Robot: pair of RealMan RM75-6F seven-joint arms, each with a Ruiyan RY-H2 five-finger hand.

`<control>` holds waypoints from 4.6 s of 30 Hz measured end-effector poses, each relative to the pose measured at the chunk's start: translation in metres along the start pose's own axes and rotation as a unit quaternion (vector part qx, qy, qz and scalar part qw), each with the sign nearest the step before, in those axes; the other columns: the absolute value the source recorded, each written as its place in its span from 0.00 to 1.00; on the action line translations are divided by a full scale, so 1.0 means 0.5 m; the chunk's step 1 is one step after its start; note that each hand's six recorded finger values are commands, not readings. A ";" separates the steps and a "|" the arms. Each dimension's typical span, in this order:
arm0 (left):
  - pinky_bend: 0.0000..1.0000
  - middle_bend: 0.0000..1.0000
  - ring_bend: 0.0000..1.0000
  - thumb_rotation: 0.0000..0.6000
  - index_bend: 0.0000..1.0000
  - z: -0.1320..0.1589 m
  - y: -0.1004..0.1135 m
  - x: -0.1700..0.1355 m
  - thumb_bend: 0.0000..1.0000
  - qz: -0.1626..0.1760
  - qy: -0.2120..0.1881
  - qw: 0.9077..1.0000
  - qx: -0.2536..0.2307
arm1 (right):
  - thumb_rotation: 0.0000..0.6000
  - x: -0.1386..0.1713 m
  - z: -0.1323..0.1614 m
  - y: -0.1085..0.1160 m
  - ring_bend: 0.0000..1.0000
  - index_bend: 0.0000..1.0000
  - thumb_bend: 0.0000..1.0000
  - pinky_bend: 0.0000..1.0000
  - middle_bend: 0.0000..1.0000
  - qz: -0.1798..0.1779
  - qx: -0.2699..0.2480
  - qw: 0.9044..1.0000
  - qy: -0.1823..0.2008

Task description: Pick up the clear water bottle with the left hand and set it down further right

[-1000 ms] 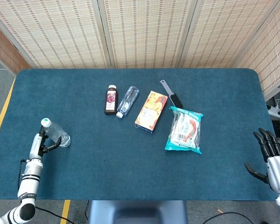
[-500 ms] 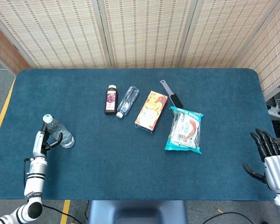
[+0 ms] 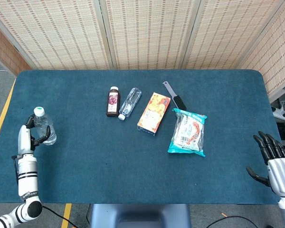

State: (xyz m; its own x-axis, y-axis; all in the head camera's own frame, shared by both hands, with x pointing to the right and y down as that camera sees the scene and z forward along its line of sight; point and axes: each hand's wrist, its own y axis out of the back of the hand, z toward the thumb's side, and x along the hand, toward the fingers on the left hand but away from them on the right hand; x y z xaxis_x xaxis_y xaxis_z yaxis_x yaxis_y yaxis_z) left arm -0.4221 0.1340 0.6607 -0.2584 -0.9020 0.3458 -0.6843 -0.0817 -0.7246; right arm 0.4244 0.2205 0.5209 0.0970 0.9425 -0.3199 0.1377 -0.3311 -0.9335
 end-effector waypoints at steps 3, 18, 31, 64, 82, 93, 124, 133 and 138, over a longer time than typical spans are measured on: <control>0.45 0.47 0.49 1.00 0.36 0.007 0.025 0.006 0.58 0.038 -0.009 0.996 0.082 | 1.00 0.000 0.000 -0.002 0.00 0.03 0.14 0.13 0.00 0.002 0.001 1.000 0.000; 0.46 0.48 0.49 1.00 0.37 0.045 -0.002 -0.002 0.57 -0.058 0.005 0.972 -0.229 | 1.00 -0.003 -0.001 -0.008 0.00 0.03 0.14 0.13 0.00 0.009 0.003 1.000 -0.003; 0.47 0.49 0.51 1.00 0.38 0.029 -0.005 -0.003 0.57 -0.062 0.058 0.910 -0.406 | 1.00 -0.005 -0.002 -0.011 0.00 0.03 0.14 0.13 0.00 0.015 0.004 1.000 -0.004; 0.48 0.49 0.51 1.00 0.38 0.040 -0.030 -0.015 0.57 -0.066 0.057 0.937 -0.339 | 1.00 -0.005 -0.001 -0.015 0.00 0.03 0.14 0.13 0.00 0.023 0.003 1.000 -0.004; 0.48 0.49 0.51 1.00 0.38 0.062 0.055 0.020 0.57 0.093 -0.028 0.993 -0.070 | 1.00 -0.001 -0.001 -0.015 0.00 0.03 0.14 0.13 0.00 0.025 0.003 1.000 -0.004; 0.48 0.49 0.51 1.00 0.38 0.016 -0.011 -0.007 0.57 0.049 0.003 0.995 -0.082 | 1.00 0.002 -0.001 -0.014 0.00 0.03 0.14 0.13 0.00 0.026 0.003 1.000 -0.006; 0.48 0.49 0.51 1.00 0.38 0.032 -0.144 -0.023 0.57 0.070 0.025 0.980 -0.184 | 1.00 0.005 -0.003 -0.018 0.00 0.03 0.14 0.13 0.00 0.037 0.006 0.999 -0.008; 0.48 0.49 0.51 1.00 0.38 0.040 -0.148 -0.032 0.57 0.074 0.025 0.979 -0.189 | 1.00 0.006 -0.001 -0.022 0.00 0.03 0.14 0.13 0.00 0.041 0.007 0.999 -0.006; 0.48 0.49 0.51 1.00 0.38 0.021 -0.158 -0.045 0.57 0.070 0.034 0.980 -0.181 | 1.00 0.006 0.000 -0.025 0.00 0.03 0.14 0.13 0.00 0.043 0.008 0.999 -0.006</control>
State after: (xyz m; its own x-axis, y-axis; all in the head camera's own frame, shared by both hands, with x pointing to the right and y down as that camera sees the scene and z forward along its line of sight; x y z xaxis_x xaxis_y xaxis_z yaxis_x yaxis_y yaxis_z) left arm -0.3551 0.1564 0.7043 -0.4037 -0.8621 0.3063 -0.8327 0.2076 -0.5133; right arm 0.4229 0.2276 0.5314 0.0956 0.9115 -0.4001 0.1141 -0.4093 -0.9052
